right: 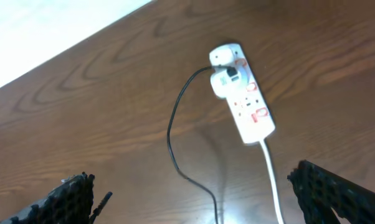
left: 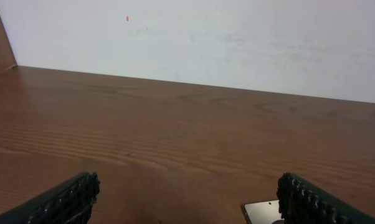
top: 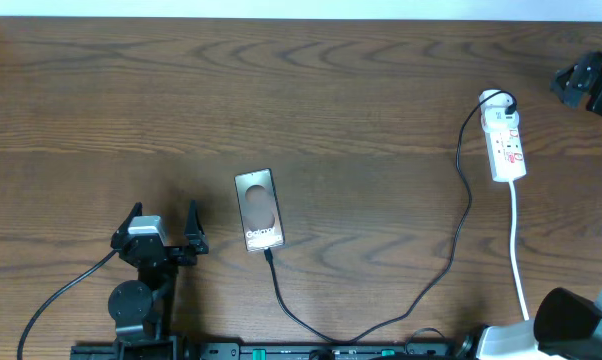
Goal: Plug charger to phone and switch on socket
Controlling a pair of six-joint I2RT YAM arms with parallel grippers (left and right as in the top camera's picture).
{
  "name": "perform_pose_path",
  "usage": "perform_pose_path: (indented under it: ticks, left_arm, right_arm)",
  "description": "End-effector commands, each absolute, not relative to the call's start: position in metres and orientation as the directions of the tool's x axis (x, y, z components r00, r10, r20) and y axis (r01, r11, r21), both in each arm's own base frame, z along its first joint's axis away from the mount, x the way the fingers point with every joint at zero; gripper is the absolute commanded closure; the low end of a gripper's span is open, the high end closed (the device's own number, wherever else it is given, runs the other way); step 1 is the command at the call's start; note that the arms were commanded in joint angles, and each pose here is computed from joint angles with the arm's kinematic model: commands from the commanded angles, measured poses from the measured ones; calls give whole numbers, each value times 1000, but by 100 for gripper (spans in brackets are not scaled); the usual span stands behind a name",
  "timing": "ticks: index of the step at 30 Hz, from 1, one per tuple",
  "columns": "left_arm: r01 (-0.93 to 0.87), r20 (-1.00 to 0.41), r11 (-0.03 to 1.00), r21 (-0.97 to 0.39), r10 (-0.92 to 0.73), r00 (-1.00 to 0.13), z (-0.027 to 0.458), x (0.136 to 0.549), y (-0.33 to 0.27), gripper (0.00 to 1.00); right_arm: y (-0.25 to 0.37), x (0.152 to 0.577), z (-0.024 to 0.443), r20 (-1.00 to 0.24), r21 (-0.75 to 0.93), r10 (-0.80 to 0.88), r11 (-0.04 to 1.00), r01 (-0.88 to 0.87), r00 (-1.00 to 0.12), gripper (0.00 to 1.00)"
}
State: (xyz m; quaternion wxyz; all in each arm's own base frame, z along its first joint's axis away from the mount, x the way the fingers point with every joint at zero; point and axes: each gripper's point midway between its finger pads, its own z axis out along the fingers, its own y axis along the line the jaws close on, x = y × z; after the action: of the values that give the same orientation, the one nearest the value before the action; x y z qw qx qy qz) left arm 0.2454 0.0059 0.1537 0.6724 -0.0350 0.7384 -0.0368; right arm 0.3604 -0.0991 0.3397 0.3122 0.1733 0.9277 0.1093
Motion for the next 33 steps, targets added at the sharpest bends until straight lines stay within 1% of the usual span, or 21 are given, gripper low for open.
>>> perform_pose_path:
  ticks: [1, 7, 9, 14, 17, 22, 28, 33]
  left_arm:
    - [3, -985, 995, -101, -100, -143, 140, 244, 4, 7]
    - [3, -985, 995, -101, -100, -143, 140, 244, 4, 7]
    - [3, -985, 995, -101, -100, -143, 140, 244, 4, 7]
    - [3, -985, 995, -101, -100, -143, 140, 244, 4, 7]
    - [2, -985, 995, -101, -100, -143, 140, 244, 5, 7]
    - [3, -985, 995, -101, -100, -143, 140, 244, 4, 7]
    - [3, -985, 995, -101, -100, -143, 140, 244, 4, 7]
    - [3, -985, 995, -101, -100, -143, 140, 244, 4, 6]
  right_arm:
    - [-80, 370, 344, -584, 310, 359, 928, 209, -728, 1]
    - [-38, 395, 337, -711, 282, 240, 958, 44, -661, 1]
    - [-25, 402, 333, -763, 268, 205, 963, -11, -614, 1]
    - [8, 404, 323, -890, 209, 129, 968, -141, -437, 1]
    - [24, 392, 319, -952, 160, 99, 967, -196, -288, 1]
    - [30, 360, 304, -992, 98, 82, 976, -193, -91, 1]
    - [23, 315, 271, -996, 73, 81, 986, -153, 46, 1]
    - [16, 286, 238, -992, 69, 80, 991, -113, 94, 1]
